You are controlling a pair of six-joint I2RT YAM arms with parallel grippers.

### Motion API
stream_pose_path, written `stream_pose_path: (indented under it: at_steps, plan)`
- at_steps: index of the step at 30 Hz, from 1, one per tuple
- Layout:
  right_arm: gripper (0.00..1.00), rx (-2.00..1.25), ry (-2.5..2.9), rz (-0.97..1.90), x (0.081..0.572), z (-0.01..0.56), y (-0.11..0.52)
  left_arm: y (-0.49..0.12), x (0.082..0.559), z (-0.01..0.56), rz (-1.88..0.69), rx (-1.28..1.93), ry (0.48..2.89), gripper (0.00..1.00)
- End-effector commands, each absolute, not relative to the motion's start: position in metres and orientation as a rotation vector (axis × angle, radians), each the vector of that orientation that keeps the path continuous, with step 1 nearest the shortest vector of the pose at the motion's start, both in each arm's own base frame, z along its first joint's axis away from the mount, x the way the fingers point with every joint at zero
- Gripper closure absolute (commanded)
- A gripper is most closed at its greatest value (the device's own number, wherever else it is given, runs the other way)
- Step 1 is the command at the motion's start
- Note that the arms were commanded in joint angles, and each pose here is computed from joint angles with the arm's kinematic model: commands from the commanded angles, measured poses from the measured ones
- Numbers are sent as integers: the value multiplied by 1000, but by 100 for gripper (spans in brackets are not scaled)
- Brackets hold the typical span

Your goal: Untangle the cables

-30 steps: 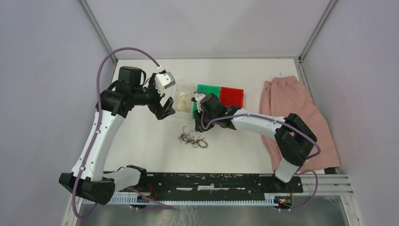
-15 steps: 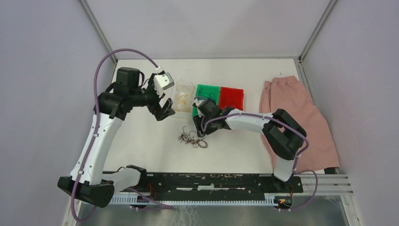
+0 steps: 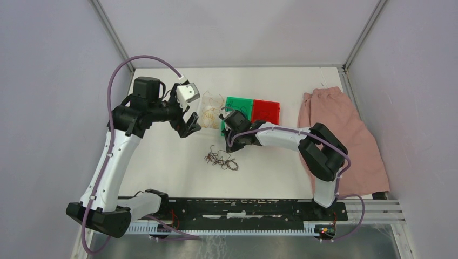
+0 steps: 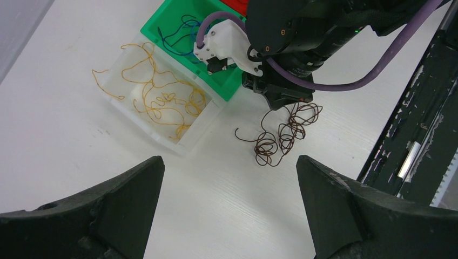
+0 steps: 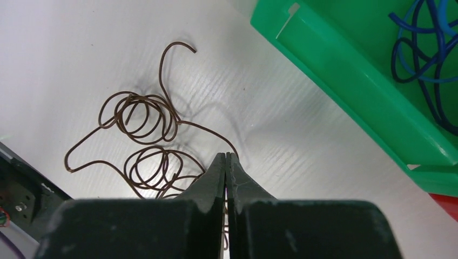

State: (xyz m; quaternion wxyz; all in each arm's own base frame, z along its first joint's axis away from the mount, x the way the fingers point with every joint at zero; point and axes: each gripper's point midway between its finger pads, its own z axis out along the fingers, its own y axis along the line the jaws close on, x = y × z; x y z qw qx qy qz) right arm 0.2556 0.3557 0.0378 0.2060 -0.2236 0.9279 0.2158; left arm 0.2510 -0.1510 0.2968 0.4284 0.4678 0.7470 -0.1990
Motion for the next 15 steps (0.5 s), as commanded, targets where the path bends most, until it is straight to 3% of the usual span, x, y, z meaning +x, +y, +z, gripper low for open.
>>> stream_pose_path:
  at_steps: [1, 4, 5, 7, 9, 12, 15]
  plan:
    - [100, -550, 2472, 693, 269, 87, 370, -153, 252, 313, -469, 1209, 1755, 1]
    - [97, -532, 2447, 699, 270, 104, 369, -153, 251, 313, -463, 1216, 1747, 1]
    - [88, -523, 2461, 668, 270, 106, 364, -152, 250, 313, -460, 1218, 1745, 1]
    - [59, -499, 2485, 617, 270, 104, 355, -151, 250, 313, -451, 1221, 1740, 1]
    - [48, -472, 2520, 583, 266, 96, 348, -150, 249, 313, -442, 1227, 1734, 1]
    - [42, -440, 2590, 549, 259, 75, 341, -149, 248, 312, -428, 1242, 1722, 1]
    - [43, -432, 2647, 536, 254, 55, 342, -149, 248, 311, -424, 1248, 1719, 1]
